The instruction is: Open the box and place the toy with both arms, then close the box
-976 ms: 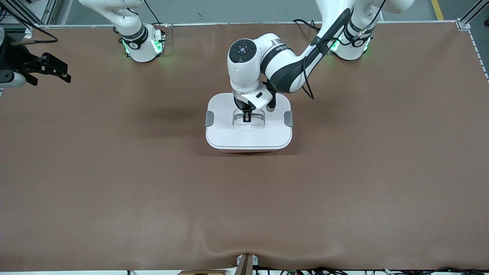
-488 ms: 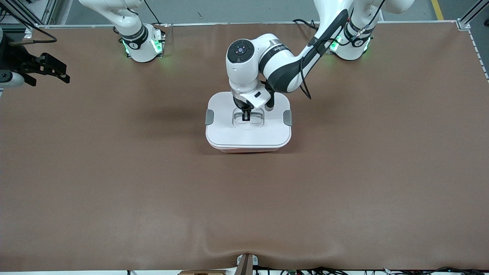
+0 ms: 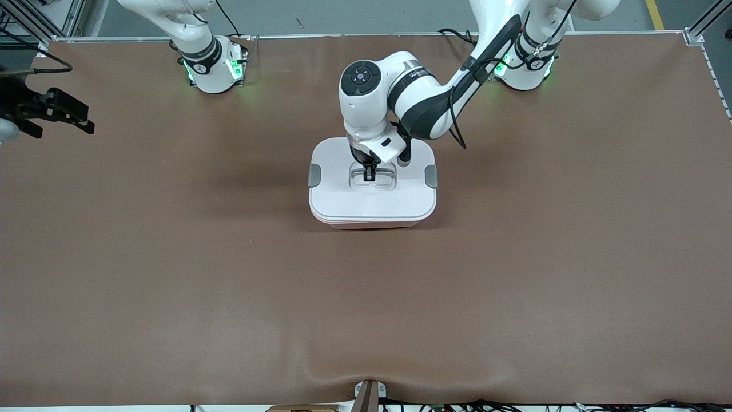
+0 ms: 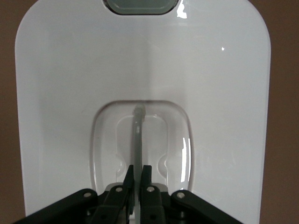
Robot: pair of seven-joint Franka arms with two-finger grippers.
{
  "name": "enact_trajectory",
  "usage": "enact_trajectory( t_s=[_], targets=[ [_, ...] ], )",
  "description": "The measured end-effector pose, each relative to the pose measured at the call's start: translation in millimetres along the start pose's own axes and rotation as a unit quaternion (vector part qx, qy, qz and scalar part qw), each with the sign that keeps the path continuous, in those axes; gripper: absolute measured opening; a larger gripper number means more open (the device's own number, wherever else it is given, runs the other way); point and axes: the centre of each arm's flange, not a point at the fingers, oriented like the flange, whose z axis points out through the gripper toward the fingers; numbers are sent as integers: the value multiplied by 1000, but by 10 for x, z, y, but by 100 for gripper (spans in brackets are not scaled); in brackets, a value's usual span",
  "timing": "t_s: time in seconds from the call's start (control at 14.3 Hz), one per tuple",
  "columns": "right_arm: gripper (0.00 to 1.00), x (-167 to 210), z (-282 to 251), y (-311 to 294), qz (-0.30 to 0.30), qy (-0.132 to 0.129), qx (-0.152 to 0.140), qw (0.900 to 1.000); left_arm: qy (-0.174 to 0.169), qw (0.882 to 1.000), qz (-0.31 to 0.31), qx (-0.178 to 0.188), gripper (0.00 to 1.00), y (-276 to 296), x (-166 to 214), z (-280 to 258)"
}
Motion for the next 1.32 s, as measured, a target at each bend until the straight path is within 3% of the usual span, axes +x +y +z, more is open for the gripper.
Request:
enact_trajectory(
  t_s=[0.35,0.7,0.98,1.32],
  targets=[
    [100,8,0,-41,-2,-1,0,1000,-1,1000,-20,0,7,7,3,-1],
    [100,-28,35,-348,-5,-24,-2,1000,-1,999,-37,-1,7,1,-1,-1],
    [100,-22,42,-129,16,-23,0,1000,0,999,-37,0,7,-6,-7,15],
    [100,56,40,-103,18,-2,-1,1000,0,999,-37,2,7,-1,-14,48]
  ],
)
